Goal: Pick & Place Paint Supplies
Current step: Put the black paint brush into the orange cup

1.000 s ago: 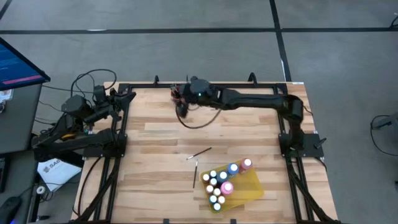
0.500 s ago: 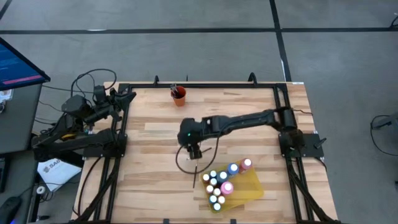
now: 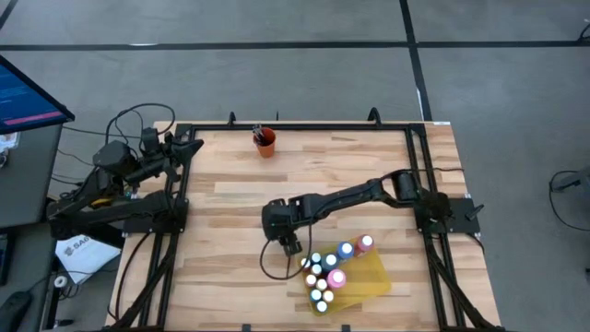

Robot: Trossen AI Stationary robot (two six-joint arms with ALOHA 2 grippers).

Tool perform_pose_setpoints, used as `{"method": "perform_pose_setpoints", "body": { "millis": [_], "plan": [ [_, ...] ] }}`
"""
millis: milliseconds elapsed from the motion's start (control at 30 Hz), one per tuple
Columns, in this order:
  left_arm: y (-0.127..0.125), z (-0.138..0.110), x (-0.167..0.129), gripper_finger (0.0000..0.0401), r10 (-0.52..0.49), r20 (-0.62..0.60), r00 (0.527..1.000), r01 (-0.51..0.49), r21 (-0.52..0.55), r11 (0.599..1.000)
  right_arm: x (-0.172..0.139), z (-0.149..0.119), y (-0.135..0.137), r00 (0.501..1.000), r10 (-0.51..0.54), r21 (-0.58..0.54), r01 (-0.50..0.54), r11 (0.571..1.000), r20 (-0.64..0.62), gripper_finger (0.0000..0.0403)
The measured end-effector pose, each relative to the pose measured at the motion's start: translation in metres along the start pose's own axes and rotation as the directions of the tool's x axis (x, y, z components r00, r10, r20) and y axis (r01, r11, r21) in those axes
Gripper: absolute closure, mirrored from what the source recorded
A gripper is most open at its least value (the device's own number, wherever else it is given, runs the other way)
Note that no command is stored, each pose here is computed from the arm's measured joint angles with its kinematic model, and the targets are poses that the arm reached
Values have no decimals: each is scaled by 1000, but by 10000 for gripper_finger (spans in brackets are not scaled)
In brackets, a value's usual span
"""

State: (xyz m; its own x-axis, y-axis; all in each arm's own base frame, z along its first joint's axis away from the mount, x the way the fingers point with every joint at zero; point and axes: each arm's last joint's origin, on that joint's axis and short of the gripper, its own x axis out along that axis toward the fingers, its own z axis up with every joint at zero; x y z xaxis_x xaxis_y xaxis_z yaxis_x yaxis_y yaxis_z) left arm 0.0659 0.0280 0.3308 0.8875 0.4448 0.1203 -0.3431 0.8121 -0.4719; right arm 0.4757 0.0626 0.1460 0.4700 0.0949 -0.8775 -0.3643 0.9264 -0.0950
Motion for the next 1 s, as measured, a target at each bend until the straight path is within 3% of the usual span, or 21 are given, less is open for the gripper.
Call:
{"method": "perform_pose_setpoints", "body": {
  "millis": [300, 400, 533, 1000],
  "plan": [
    [0, 0, 0, 398, 1, -6, 1000, -1, 1, 1000, 0, 1, -7, 999, 6, 7, -7, 1000, 32, 248],
    [0, -1, 0, 398, 1, -8, 1000, -1, 0, 1000, 14, 1, -8, 998, -3, 1, 3, 1000, 65, 258],
    [1, -1, 0, 398, 3, -14, 1000, -3, 1, 1000, 29, -4, -5, 999, 18, 8, -19, 1000, 31, 268],
    [1, -1, 0, 398, 2, -16, 1000, -2, 1, 1000, 25, -14, -4, 997, 44, 68, -39, 997, -71, 280]
  ]
}}
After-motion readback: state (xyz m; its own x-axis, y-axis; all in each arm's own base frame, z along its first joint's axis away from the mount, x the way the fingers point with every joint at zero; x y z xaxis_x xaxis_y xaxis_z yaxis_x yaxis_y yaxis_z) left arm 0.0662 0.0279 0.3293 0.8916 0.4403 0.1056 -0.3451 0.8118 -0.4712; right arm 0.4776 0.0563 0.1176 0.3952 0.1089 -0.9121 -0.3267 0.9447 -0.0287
